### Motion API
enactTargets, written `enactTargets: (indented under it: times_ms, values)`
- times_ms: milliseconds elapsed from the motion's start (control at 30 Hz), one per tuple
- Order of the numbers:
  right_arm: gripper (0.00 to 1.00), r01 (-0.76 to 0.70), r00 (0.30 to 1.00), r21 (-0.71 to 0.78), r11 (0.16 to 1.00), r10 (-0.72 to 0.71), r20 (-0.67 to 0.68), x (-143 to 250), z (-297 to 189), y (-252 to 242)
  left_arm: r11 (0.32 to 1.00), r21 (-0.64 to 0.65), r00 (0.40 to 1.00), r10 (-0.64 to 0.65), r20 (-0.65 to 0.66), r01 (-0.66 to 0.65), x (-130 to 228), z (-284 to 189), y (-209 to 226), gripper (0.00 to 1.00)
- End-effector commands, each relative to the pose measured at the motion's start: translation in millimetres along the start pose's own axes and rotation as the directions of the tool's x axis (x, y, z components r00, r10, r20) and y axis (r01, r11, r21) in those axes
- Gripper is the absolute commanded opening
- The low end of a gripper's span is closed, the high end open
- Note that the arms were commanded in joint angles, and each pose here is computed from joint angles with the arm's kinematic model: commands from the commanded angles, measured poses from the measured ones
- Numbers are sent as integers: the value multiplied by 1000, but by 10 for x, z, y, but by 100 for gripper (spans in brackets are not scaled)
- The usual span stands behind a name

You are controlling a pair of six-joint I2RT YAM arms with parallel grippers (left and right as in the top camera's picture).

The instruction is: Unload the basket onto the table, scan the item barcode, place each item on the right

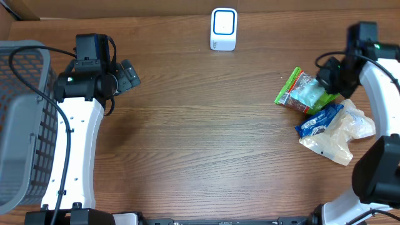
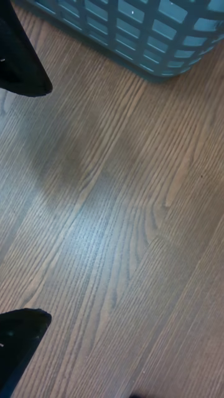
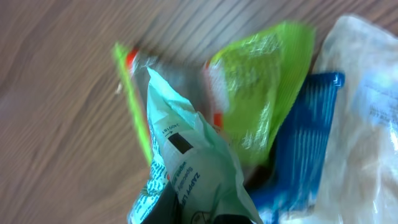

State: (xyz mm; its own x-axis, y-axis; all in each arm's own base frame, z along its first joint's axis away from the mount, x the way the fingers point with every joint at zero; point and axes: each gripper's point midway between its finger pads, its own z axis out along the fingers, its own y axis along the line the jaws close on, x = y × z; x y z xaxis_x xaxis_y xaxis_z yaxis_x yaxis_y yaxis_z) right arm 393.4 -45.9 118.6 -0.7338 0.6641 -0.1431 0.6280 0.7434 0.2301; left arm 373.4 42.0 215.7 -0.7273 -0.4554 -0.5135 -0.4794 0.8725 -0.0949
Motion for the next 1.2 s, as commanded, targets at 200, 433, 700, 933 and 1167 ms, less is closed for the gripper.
enactTargets:
  times_ms: [200, 433, 700, 933, 1167]
  values:
    - [47, -35, 999, -121, 992, 34, -14, -21, -93, -73, 1000, 7, 1000, -14, 25, 14, -78, -63, -20, 100]
    - [54, 239, 966, -258, 936, -203, 157, 130, -1578, 450, 1000, 7, 1000, -14, 25, 14, -78, -63, -20, 100]
    - [100, 450, 881, -306, 839, -361, 305, 1046, -2835, 475, 1000, 7, 1000, -14, 26, 14, -78, -65, -20, 100]
    - [100, 488, 841, -307, 817, -347, 414, 1254, -3178, 321, 1000, 7, 1000, -14, 25, 14, -78, -63, -20, 100]
    - [100, 582, 739, -221, 783, -395, 546, 995, -3157, 473, 1000, 7, 1000, -14, 26, 14, -78, -65, -20, 100]
